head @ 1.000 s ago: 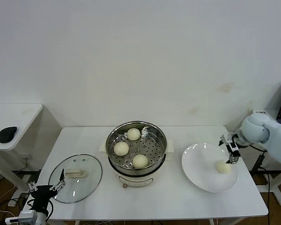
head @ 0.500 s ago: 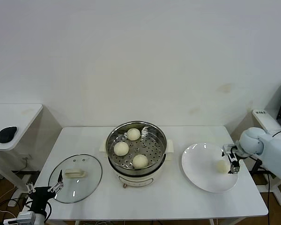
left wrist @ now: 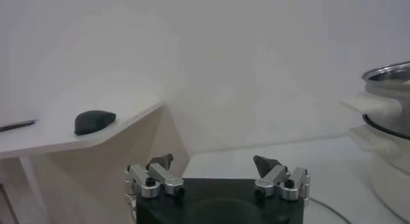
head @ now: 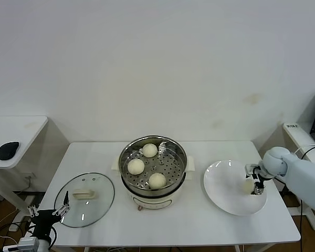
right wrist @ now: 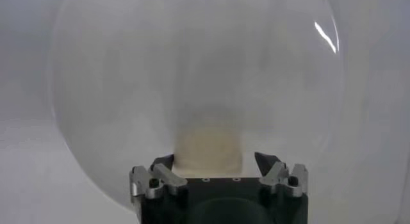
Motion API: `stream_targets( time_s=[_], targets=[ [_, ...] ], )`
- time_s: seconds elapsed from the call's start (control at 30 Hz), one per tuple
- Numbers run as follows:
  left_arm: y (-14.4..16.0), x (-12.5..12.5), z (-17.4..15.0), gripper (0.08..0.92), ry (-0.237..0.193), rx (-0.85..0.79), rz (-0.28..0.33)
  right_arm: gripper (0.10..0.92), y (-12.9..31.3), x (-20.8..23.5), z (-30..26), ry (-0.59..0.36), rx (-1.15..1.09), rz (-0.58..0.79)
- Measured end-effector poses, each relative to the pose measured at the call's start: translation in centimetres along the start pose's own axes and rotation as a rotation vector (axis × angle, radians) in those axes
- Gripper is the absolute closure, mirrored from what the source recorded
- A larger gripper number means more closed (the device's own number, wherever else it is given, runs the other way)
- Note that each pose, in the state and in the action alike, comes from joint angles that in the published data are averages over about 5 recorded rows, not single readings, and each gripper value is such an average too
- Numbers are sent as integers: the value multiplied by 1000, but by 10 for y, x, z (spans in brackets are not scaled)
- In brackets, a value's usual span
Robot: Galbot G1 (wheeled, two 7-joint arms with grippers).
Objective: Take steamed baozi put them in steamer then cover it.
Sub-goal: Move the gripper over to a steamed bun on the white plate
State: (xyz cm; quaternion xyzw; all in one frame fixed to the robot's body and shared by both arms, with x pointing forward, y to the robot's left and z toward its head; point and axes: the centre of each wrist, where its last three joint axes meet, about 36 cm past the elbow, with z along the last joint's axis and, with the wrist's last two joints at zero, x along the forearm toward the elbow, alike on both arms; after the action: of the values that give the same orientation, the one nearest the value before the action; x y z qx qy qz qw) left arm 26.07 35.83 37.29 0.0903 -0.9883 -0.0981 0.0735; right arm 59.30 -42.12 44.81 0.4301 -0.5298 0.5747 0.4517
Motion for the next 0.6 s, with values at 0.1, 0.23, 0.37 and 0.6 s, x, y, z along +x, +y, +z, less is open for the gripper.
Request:
stream_targets(
  time_s=[0.1, 0.23, 0.37, 0.6],
  targets=[
    [0, 0, 0, 177, 0, 0, 0, 353, 0, -1, 0, 0, -2, -1],
    [0, 0, 0, 177, 1, 0, 1, 393, -1, 0, 0, -3, -1, -1],
    [0, 0, 0, 177, 0, -2, 1, 417, -3, 5, 1, -8, 4, 1],
    [-1, 0, -1, 177, -4, 2, 5, 436, -15, 33, 4, -9, 12, 17]
  ],
)
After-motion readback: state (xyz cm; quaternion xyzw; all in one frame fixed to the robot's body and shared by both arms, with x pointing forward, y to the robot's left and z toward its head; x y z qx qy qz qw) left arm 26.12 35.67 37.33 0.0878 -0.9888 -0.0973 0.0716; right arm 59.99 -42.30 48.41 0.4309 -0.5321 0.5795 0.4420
